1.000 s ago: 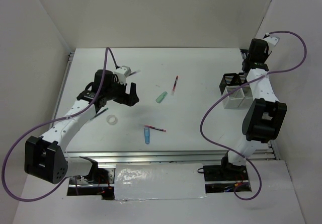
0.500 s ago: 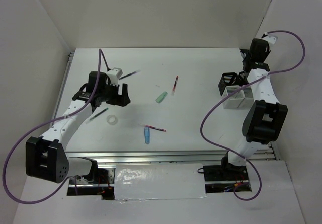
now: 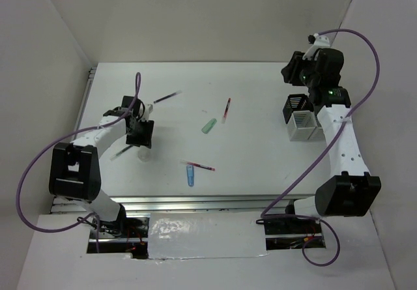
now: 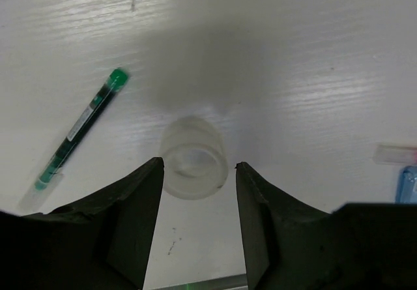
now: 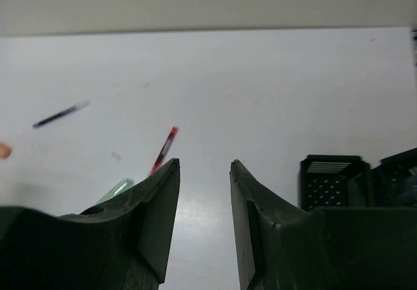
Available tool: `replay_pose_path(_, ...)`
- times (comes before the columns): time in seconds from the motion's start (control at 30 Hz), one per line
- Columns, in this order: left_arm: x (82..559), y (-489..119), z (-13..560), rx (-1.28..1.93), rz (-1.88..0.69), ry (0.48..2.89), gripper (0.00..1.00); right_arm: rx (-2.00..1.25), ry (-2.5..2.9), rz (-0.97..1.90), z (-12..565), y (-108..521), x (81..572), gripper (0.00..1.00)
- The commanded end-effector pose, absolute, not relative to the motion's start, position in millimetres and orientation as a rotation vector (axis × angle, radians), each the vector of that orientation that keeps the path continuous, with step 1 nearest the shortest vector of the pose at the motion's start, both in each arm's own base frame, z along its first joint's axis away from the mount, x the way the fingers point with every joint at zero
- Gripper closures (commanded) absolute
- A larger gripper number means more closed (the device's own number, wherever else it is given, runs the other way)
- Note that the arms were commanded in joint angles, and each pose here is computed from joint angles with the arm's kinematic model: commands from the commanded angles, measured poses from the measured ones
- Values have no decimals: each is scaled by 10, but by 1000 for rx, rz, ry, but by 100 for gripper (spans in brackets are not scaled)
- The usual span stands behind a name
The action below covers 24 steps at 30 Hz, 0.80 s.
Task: Sort the stationery into containers
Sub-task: Pick up the stationery from the center of the board.
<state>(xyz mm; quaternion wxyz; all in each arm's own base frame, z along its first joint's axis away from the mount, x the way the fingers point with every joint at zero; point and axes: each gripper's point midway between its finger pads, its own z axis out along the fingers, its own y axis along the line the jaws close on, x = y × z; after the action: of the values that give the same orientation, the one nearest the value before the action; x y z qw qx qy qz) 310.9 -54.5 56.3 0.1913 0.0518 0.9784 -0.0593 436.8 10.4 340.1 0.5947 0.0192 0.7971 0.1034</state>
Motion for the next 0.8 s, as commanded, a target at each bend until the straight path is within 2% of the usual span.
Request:
replay_pose_path(0.0, 3186, -372, 638, 119, -77, 2761, 41, -92, 1952, 378, 3122, 485, 4175, 56)
replay_pose_path(0.27, 3108, -231, 456, 73, -63, 2818, 42, -227, 1977, 425, 3016, 859, 4044, 57)
replay_pose_path(0.47, 3063, -176, 331, 53, -77, 2875, 54, -272, 1981, 444, 3004, 998, 3979, 57)
replay_pose_path(0.63, 3040, -180, 273, 58, -81, 2890, 56, -309, 1992, 494, 2973, 1120, 3878, 57)
replay_pose_path(0.73, 3015, -242, 244, 69, -134, 2900, 63, -319, 1996, 563, 2971, 1228, 3793, 56)
replay_pose_path(0.77, 3019, -274, 243, 74, -160, 2898, 69, -303, 1995, 601, 2995, 1274, 3749, 55)
